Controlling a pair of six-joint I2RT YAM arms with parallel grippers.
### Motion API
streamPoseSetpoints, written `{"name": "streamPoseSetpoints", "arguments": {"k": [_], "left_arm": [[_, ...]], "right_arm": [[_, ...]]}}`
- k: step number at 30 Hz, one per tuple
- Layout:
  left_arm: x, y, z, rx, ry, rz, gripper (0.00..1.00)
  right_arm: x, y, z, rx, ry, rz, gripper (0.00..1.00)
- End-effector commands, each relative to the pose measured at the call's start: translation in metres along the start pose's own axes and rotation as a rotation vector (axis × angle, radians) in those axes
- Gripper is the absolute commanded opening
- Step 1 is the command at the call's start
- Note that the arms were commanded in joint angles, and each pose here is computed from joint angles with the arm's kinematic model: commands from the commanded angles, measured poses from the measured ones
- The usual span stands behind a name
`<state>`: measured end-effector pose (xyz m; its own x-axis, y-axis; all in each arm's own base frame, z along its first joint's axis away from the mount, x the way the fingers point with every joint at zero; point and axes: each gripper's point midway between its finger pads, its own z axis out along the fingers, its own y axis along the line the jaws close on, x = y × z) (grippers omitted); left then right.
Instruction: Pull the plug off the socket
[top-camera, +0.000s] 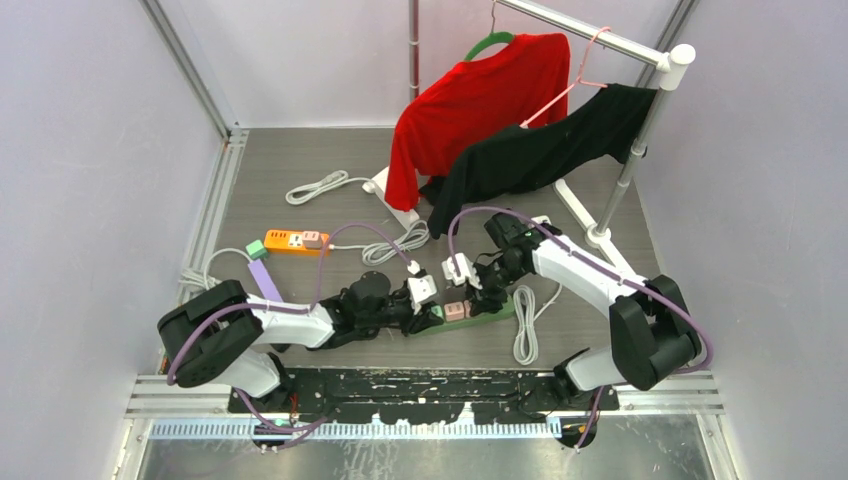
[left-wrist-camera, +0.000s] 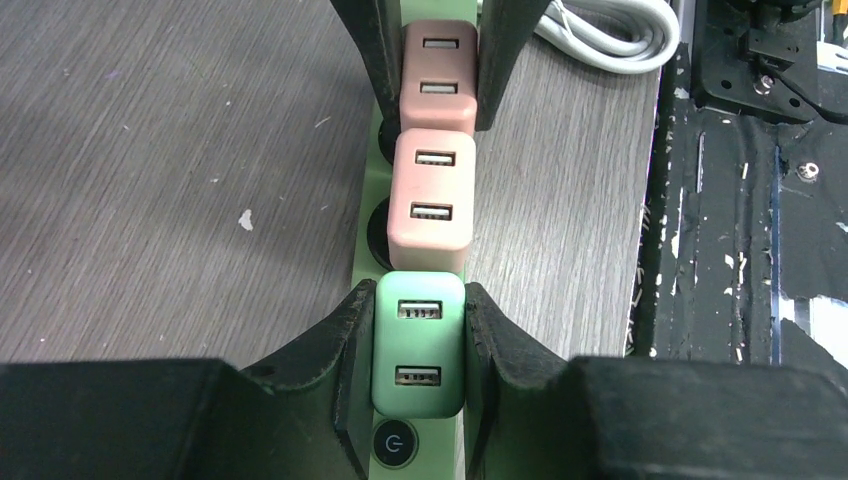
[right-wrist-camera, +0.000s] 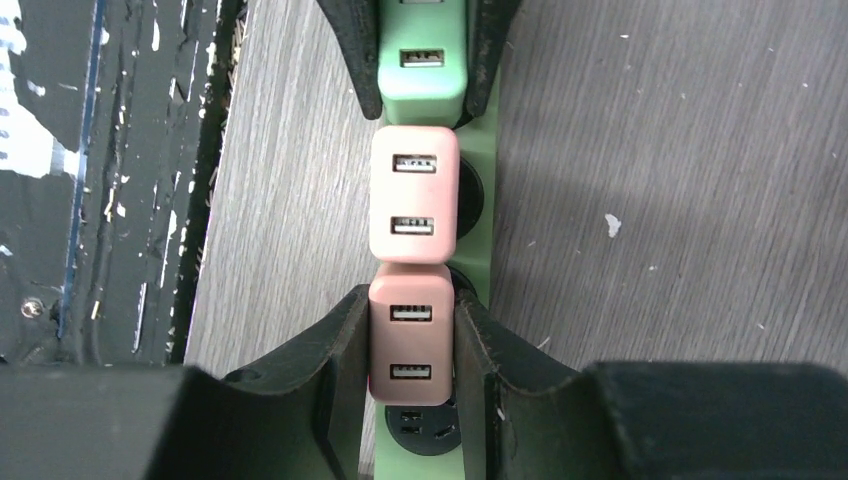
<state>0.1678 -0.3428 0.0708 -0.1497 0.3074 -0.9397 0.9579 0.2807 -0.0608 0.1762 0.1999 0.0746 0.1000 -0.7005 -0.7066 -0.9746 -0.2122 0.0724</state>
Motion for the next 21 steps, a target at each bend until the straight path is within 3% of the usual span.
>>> {"name": "streamPoseSetpoints", "arguments": {"k": [1, 12, 19, 21], "left_arm": [[0.044, 0.008, -0.010, -0.055, 0.160, -0.070, 0.00], [0.052, 0.012, -0.012, -0.078, 0.200, -0.064, 0.00], [0.041, 0.013, -0.010, -0.088, 0.155, -0.081, 0.00], [0.034, 0.013, -0.007, -0.092, 0.123, -0.101, 0.22]], "right_arm": [[-0.024, 0.014, 0.008, -0.060, -0.026, -0.024, 0.01], [-0.015, -0.020, -0.028, 0.127, -0.072, 0.111, 0.01], [-0.034, 0.009, 0.002, -0.001, -0.098, -0.018, 0.01], [-0.030, 0.008, 0.007, -0.018, -0.077, -0.004, 0.01]]}}
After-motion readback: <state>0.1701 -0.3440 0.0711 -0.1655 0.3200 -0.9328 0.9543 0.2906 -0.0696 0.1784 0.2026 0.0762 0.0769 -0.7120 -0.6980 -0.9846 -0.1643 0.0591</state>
